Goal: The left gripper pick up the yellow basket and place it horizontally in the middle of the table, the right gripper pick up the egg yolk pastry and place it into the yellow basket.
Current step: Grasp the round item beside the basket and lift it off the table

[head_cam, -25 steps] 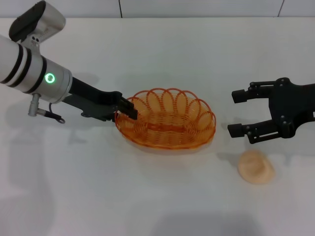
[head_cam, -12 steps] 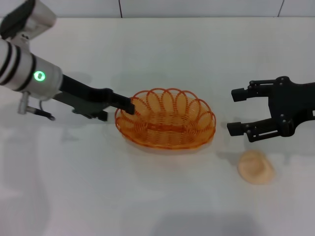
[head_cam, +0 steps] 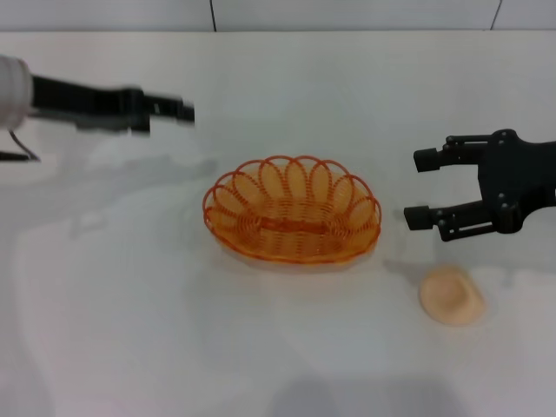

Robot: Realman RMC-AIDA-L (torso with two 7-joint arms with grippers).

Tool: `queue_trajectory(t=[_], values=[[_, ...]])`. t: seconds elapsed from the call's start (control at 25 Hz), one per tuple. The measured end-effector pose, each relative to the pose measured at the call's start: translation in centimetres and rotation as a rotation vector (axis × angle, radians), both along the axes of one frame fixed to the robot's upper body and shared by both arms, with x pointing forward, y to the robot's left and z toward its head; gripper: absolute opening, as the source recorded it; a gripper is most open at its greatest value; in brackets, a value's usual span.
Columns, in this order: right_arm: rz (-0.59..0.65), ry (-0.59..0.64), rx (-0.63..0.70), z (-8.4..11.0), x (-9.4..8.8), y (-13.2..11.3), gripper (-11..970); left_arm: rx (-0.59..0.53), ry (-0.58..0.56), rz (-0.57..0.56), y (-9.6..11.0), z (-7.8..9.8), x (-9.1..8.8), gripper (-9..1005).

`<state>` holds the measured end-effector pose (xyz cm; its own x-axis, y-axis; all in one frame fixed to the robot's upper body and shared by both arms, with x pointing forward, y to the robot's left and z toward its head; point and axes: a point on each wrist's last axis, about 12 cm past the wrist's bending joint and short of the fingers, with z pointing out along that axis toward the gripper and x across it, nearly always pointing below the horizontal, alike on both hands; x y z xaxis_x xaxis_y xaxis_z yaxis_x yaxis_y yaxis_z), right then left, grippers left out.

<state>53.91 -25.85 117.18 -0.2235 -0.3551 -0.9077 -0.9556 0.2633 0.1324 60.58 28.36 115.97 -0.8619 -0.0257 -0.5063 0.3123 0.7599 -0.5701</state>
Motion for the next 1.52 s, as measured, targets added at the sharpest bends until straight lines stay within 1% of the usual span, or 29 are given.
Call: queue_trajectory(t=[0.04,0.08,0.12,0.16,0.2,0.4,0.56,0.64,0.68,0.72,0.88,1.0,1.08,1.2,1.36,1.52], values=[[-0.002,0.000,0.000,0.0,0.0,0.0,738,-0.040,-0.072,-0.004,0.4,0.9,-0.2,891],[-0.006,0.000,0.001,0.0,0.0,-0.1,737,-0.054,-0.099,-0.005,0.6,1.2,-0.3,891],[-0.008,-0.001,0.001,0.0,0.0,-0.1,737,-0.094,-0.172,-0.012,1.0,1.9,-0.6,890],[-0.010,-0.002,0.003,0.0,0.0,-0.1,736,-0.117,-0.211,-0.016,1.2,2.2,-0.8,890],[-0.012,-0.003,0.006,0.0,0.1,-0.1,735,-0.173,-0.302,-0.026,1.6,3.0,-1.2,890],[-0.026,-0.006,0.014,0.0,0.1,-0.1,731,-0.265,-0.465,-0.052,2.0,3.9,-2.0,889],[-0.036,0.010,0.018,-0.3,0.2,-0.1,728,-0.305,-0.540,-0.095,2.0,4.0,-2.8,888],[-0.039,0.022,0.022,-0.5,0.1,-0.1,726,-0.298,-0.561,-0.129,1.9,4.0,-3.1,887],[-0.040,0.026,0.022,-0.6,0.1,-0.1,725,-0.298,-0.561,-0.129,1.9,4.0,-3.1,887],[-0.041,0.031,0.022,-0.7,0.1,-0.2,724,-0.288,-0.583,-0.188,1.8,3.9,-3.6,887],[-0.046,0.051,0.008,-1.0,0.0,-0.2,721,-0.274,-0.609,-0.304,1.5,3.8,-4.7,886],[-0.052,0.064,-0.019,-1.1,0.0,-0.3,719,-0.259,-0.606,-0.397,1.5,3.6,-5.5,886],[-0.053,0.066,-0.030,-1.1,0.0,-0.4,717,-0.242,-0.577,-0.457,1.5,3.2,-6.1,886],[-0.078,0.094,-0.082,-0.8,0.1,-0.7,714,-0.228,-0.543,-0.515,1.6,2.7,-6.9,885],[-0.100,0.109,-0.159,-0.2,0.0,-0.8,711,-0.235,-0.541,-0.585,1.5,2.2,-7.9,885],[-0.111,0.135,-0.206,0.3,-0.2,-0.8,708,-0.238,-0.542,-0.600,1.5,1.9,-8.4,885]])
